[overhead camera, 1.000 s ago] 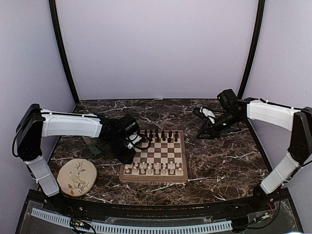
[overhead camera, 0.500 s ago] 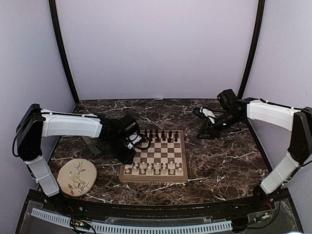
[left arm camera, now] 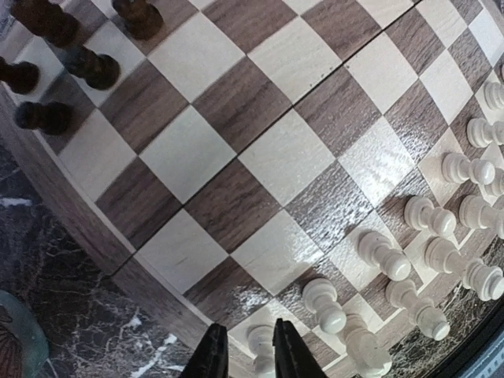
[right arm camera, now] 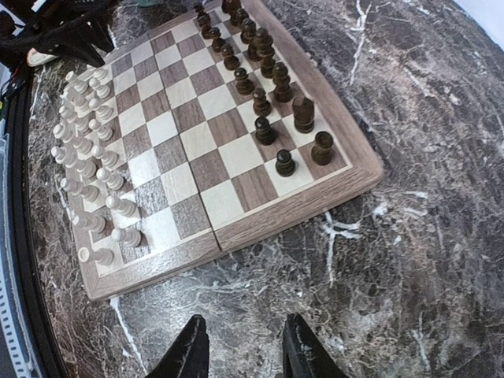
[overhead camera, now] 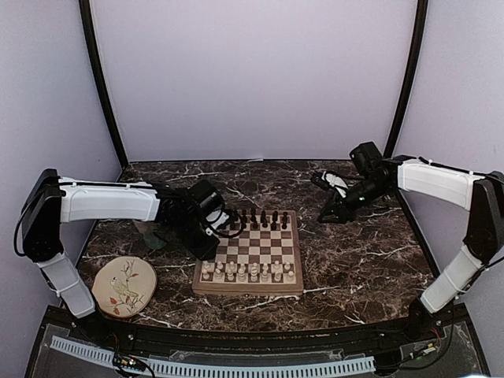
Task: Set up the chess pieces on the board
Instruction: Place the pawn on a2, then reset both arms
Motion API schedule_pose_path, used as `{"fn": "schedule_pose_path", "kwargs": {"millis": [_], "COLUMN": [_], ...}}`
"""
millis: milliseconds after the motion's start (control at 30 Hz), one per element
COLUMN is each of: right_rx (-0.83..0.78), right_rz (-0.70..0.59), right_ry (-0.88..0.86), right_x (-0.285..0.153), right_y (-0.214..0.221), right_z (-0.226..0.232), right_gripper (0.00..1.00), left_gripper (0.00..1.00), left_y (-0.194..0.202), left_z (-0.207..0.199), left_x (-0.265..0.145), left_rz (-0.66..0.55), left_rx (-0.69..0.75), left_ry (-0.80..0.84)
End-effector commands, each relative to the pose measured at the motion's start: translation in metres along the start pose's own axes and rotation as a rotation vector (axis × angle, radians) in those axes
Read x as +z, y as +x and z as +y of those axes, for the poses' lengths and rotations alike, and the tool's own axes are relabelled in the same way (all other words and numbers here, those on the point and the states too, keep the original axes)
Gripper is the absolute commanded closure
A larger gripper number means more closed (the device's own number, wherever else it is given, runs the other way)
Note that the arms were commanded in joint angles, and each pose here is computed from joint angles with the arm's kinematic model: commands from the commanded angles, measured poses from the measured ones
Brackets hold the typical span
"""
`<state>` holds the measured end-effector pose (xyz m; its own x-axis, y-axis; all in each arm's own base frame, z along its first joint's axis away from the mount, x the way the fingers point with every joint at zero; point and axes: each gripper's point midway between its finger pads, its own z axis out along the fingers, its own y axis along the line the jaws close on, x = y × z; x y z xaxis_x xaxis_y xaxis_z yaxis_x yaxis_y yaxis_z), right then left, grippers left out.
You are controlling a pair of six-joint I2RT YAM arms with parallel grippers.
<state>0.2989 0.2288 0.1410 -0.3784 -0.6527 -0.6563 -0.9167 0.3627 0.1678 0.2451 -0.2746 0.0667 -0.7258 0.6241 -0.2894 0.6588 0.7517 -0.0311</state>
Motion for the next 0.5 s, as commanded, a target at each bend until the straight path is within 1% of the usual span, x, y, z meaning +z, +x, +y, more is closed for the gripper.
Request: {"fn": "schedule_pose_path", "kwargs": {"millis": [0, 100, 200, 267, 300, 333, 400, 433, 467], "right_rx": [-0.027, -0.045, -0.029, -0.023, -0.015, -0.003, 0.037, 0.067, 0.096], "right_rz": [-0.066, -0.111, -0.163, -0.216, -0.243, -0.263, -0.319, -0.348, -0.37], "right_ry": [0.133, 0.26, 0.44, 0.545, 0.599, 0.664, 0.807, 0.872, 0.922], "right_x": [-0.031, -0.061, -0.102, -0.132, -0.147, -0.163, -0.199, -0.216, -0.229], "right_y": [-0.037, -0.06, -0.079, -0.091, -0.095, -0.097, -0.098, -0.096, -0.093], "right_z": [-0.015, -0.025, -0.042, -0.047, -0.05, -0.053, -0.06, -0.064, -0.068], "right_gripper": [0.68, 0.68, 0.7, 0.68, 0.63, 0.57, 0.39, 0.27, 0.12], "left_gripper": [0.77, 0.77, 0.78, 0.77, 0.76, 0.75, 0.7, 0.64, 0.59], "left_y": [-0.034, -0.05, -0.064, -0.072, -0.074, -0.076, -0.082, -0.084, -0.087], "left_z": [0.02, 0.043, 0.067, 0.086, 0.093, 0.101, 0.11, 0.113, 0.114], "left_x": [-0.054, -0.089, -0.13, -0.157, -0.169, -0.182, -0.206, -0.215, -0.222], "left_rz": [-0.18, -0.282, -0.391, -0.477, -0.513, -0.549, -0.621, -0.652, -0.683], "left_rx": [0.048, 0.026, -0.01, -0.03, -0.036, -0.048, -0.075, -0.083, -0.089], "left_ry": [-0.092, -0.142, -0.186, -0.236, -0.258, -0.284, -0.318, -0.331, -0.343]}}
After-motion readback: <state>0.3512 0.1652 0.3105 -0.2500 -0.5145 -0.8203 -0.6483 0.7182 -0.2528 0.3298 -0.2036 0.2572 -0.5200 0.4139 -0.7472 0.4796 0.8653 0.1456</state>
